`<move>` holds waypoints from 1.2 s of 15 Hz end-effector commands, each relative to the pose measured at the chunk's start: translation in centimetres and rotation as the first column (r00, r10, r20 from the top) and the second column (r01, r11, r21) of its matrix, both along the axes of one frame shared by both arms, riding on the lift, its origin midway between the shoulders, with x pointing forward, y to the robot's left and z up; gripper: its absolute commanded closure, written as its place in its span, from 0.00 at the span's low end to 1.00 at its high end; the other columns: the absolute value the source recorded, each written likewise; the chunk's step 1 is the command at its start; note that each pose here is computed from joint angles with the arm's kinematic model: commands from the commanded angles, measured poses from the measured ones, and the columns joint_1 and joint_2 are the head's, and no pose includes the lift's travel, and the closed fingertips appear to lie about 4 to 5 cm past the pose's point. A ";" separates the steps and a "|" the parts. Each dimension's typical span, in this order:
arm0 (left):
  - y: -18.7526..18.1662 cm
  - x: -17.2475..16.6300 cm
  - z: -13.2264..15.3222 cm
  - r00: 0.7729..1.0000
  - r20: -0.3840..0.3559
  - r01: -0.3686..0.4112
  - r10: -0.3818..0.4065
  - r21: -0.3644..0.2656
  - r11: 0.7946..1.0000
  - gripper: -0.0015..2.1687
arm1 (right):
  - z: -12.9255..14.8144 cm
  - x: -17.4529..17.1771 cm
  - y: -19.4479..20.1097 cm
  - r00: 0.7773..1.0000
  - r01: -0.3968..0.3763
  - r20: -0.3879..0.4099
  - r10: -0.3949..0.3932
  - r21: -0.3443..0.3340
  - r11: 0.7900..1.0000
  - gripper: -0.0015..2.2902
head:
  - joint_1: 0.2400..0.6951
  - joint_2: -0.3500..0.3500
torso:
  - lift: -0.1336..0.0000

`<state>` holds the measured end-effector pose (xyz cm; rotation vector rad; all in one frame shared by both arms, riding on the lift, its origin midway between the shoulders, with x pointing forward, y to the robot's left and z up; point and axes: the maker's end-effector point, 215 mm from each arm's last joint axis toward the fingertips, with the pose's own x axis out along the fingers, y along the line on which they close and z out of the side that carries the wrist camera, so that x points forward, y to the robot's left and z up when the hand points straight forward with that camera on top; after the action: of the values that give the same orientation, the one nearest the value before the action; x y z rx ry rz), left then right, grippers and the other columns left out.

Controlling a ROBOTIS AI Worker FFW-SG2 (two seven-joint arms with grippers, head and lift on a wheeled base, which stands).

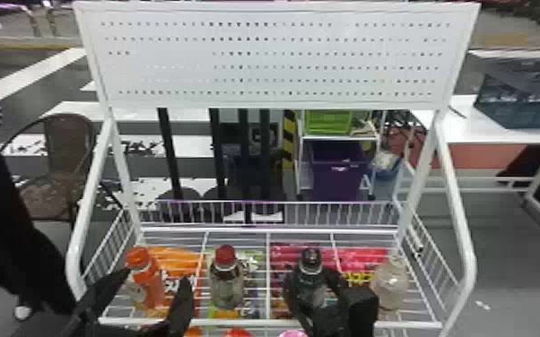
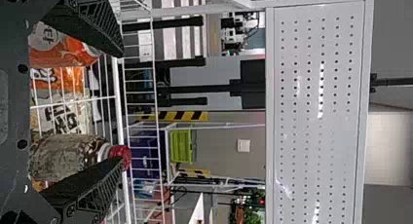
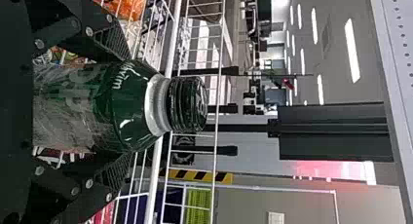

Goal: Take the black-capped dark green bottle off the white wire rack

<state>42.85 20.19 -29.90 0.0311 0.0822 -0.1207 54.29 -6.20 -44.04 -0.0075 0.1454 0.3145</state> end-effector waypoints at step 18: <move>-0.4 -0.7 2.0 1.000 0.029 0.001 -0.001 -0.011 1.000 0.07 | 15.2 -14.9 -18.0 0.965 0.209 0.162 -0.204 -0.015 0.978 0.42 | 0.57 0.50 | 1.00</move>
<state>42.11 19.77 -27.91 0.0225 0.0532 -0.1227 40.59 -22.59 -29.62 -0.0494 0.0032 0.1250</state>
